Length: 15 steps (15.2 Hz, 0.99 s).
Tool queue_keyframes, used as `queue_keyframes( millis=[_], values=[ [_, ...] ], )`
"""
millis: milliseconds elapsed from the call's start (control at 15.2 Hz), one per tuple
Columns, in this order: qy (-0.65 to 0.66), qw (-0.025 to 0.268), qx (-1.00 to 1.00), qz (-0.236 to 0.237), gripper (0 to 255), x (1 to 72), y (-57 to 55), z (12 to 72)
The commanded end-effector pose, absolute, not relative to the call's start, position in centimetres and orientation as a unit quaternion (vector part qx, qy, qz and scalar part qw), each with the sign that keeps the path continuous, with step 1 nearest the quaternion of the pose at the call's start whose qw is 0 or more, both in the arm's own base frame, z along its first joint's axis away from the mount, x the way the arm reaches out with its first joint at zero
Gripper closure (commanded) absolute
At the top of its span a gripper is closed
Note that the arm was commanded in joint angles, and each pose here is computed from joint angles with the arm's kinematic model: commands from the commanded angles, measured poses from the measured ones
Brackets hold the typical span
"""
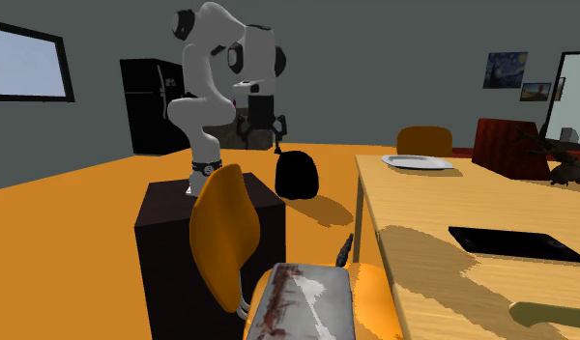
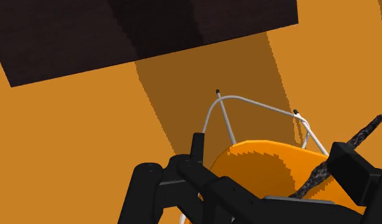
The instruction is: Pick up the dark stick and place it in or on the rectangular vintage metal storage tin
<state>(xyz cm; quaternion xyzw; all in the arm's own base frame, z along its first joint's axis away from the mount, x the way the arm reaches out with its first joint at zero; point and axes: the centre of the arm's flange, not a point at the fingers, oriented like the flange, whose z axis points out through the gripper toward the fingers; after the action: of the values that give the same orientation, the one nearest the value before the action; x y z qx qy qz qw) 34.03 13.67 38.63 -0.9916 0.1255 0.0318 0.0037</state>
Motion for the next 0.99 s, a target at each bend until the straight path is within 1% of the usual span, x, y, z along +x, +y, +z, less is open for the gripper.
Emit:
queue_keyframes(
  millis=[0,924],
  values=[
    [0.148,0.007,-0.989,0.027,0,35.1,15.0,36.8],
    [0.287,0.022,-0.958,-0.003,0,43.4,23.9,23.9]
  ],
)
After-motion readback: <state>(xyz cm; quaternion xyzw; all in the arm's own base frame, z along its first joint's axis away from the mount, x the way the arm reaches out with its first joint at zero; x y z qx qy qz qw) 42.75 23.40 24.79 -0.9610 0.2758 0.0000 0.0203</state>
